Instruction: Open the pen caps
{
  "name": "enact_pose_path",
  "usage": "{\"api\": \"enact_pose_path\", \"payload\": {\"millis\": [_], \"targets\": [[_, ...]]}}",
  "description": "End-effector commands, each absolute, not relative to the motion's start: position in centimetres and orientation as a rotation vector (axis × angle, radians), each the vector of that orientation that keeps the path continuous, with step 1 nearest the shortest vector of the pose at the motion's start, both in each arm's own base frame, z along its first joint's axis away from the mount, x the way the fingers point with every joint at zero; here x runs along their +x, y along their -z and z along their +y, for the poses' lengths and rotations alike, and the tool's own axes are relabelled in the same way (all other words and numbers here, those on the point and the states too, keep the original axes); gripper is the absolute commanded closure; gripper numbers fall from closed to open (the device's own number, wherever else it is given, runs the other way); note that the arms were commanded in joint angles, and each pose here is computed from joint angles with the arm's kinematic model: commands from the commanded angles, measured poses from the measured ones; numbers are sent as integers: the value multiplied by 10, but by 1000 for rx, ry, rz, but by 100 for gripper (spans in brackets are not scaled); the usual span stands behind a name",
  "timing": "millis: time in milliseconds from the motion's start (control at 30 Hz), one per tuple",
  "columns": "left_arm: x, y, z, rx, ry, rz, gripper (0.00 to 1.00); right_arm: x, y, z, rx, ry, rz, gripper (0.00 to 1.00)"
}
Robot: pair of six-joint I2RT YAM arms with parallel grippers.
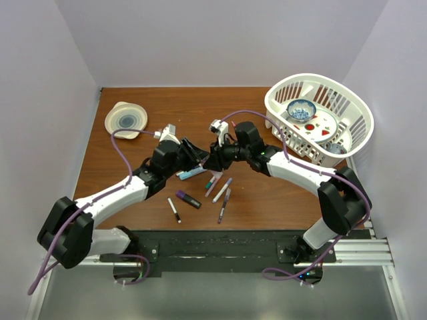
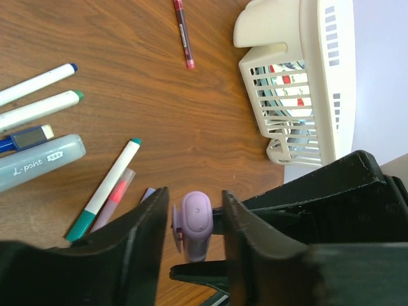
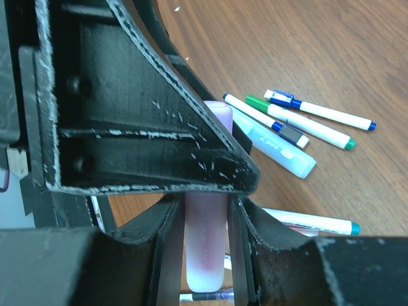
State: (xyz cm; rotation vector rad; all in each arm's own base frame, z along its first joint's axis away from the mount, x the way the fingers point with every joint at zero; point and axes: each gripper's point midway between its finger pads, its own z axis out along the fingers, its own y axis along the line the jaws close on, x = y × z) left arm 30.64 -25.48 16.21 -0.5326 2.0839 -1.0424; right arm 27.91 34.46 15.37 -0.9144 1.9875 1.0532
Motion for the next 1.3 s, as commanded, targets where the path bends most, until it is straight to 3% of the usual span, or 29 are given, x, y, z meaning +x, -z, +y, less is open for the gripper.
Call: {"api": "enact_pose_path", "payload": {"millis": [0,100,167,400,600,700,767,833,1267], "targets": [[318,-184,-263,-512,1046,2017,62,286,-177,347,-875,-1041,1907,100],[321,-189,-260,-500,1026,1998,83,284,-175,347,-877,-1050,1913,95],[323,-194,-255,-499,1001,1976,98,283,-174,348,-886,-1058,1911,83],[326,-219,-241,-476,966,1901,100,275,-168,351,-935,-1108,1912,58],[329,-221,-236,-484,966,1889,100,270,-163,354,-964,-1139,1922,54],[329,-222,-237,-482,978,1884,100,270,-165,354,-965,-1143,1917,58],[329,-221,-237,-480,980,1887,100,269,-166,354,-972,-1150,1911,83],[329,-219,-236,-481,987,1889,100,266,-168,355,-986,-1167,1905,100],[397,-278,-103,-670,800,1650,100,246,-154,368,-1052,-1249,1946,100]]}}
